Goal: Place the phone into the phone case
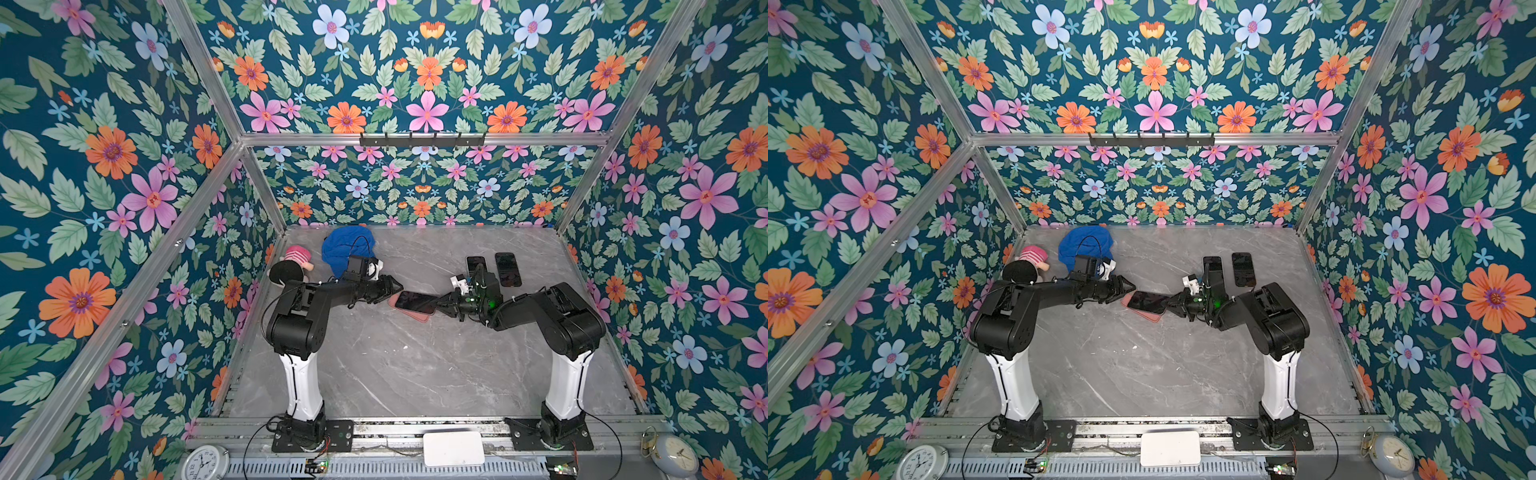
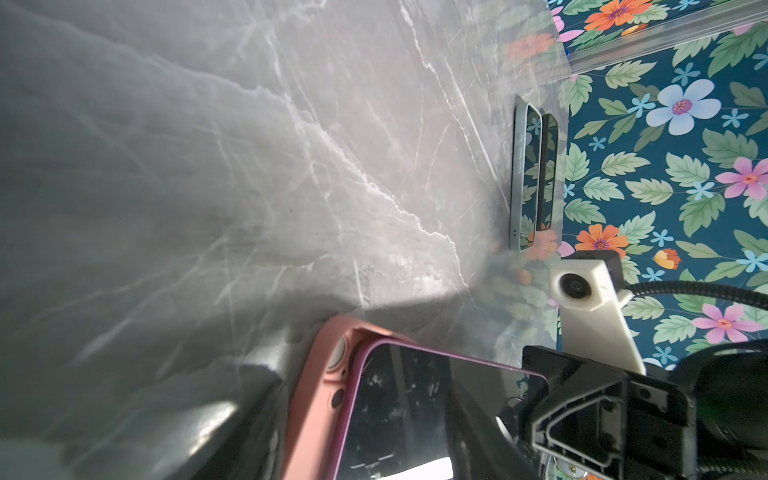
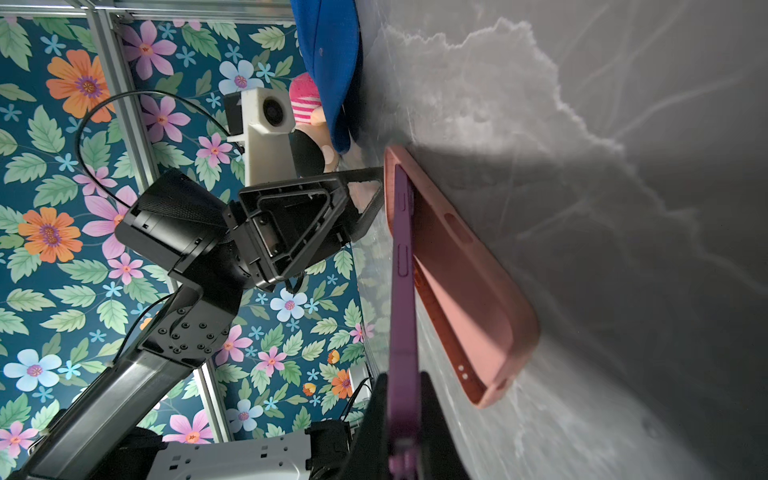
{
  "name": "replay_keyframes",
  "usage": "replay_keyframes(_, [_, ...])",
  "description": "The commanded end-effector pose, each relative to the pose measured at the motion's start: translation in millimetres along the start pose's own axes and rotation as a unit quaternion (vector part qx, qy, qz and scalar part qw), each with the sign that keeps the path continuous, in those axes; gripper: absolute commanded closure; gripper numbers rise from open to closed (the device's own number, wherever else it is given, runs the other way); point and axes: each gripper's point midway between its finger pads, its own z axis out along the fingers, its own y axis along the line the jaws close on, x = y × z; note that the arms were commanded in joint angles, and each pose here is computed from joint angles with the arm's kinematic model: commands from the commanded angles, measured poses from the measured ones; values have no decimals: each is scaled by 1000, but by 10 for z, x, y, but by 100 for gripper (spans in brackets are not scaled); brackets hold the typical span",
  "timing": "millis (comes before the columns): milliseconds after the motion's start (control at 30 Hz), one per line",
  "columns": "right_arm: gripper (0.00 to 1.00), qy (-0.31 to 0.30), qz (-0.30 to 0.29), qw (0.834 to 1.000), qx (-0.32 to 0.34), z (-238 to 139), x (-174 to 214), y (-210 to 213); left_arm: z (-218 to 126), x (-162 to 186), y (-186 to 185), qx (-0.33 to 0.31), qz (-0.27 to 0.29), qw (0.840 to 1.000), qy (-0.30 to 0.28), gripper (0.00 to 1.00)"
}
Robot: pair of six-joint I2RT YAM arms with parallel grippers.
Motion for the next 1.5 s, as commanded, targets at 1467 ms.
replay_keyframes(1467, [95, 3, 11, 1000, 28, 184, 89, -208, -35, 187, -106, 18, -3, 1000, 7, 38])
